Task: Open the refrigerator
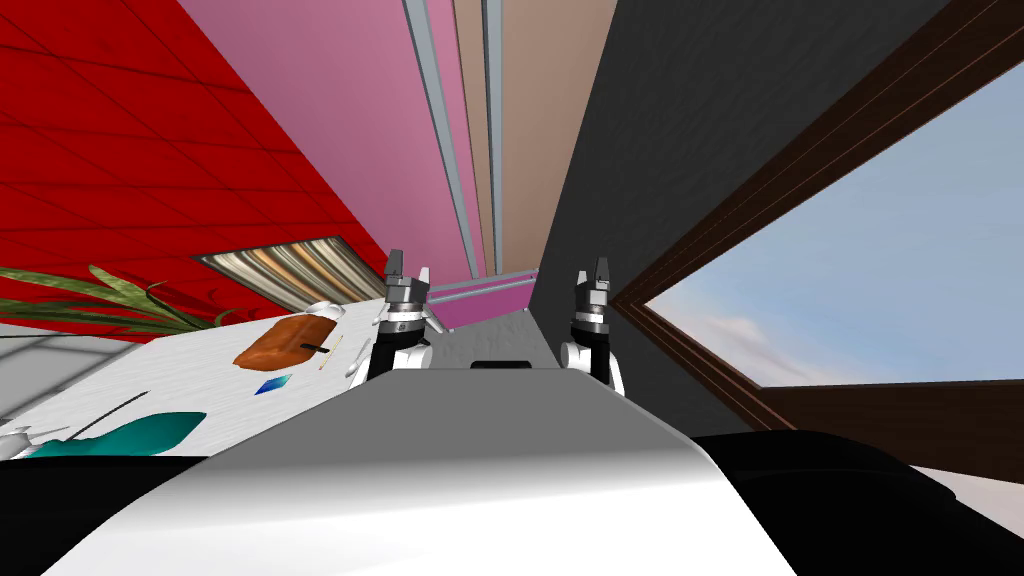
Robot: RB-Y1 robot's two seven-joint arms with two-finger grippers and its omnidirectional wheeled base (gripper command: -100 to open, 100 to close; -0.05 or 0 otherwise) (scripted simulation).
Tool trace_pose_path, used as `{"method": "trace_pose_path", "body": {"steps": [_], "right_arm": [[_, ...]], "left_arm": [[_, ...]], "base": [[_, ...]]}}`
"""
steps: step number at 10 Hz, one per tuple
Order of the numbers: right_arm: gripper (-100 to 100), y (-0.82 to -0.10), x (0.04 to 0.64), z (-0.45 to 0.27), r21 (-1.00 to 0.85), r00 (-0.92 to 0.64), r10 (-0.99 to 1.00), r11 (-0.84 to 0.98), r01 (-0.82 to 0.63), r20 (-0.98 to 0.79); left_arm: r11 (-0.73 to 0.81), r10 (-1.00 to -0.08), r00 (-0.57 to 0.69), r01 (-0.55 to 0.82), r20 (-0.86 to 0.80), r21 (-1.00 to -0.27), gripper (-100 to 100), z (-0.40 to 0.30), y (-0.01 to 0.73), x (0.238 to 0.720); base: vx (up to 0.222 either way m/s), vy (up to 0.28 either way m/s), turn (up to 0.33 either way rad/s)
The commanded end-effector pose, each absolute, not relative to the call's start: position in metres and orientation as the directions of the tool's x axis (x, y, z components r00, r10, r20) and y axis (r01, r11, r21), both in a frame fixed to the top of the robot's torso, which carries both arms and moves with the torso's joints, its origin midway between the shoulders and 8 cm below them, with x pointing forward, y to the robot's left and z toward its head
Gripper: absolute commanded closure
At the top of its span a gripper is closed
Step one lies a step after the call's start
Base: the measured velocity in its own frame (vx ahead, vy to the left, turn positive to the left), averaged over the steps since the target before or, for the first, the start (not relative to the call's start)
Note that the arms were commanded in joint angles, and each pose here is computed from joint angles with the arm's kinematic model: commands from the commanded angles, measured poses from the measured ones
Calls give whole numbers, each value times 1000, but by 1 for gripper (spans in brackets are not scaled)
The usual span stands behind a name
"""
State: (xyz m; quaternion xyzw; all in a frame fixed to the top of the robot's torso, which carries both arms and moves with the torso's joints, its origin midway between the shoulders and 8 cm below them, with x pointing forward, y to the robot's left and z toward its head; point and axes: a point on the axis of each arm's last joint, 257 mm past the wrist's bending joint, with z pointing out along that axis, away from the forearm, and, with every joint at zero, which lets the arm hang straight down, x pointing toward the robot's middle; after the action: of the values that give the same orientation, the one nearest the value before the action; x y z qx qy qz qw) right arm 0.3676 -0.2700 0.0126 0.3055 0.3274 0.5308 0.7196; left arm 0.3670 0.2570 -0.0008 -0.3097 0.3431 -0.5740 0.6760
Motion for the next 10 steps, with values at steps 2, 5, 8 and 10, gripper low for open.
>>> {"method": "trace_pose_path", "body": {"steps": [2, 5, 8, 10], "right_arm": [[0, -270, 368, 13, 787, 222, 964, 250, -564, -147], [0, -270, 368, 13, 787, 222, 964, 250, -564, -147], [0, -270, 368, 13, 787, 222, 964, 250, -564, -147], [0, -270, 368, 13, 787, 222, 964, 250, -564, -147]], "left_arm": [[149, -988, 106, 564, -108, -812, 0, -1, 257, 367], [149, -988, 106, 564, -108, -812, 0, -1, 257, 367], [149, -988, 106, 564, -108, -812, 0, -1, 257, 367], [157, -988, 93, 553, -127, -818, -100, -13, 257, 371]], "base": [[0, 0, 0], [0, 0, 0], [0, 0, 0], [22, 1, 9]]}}
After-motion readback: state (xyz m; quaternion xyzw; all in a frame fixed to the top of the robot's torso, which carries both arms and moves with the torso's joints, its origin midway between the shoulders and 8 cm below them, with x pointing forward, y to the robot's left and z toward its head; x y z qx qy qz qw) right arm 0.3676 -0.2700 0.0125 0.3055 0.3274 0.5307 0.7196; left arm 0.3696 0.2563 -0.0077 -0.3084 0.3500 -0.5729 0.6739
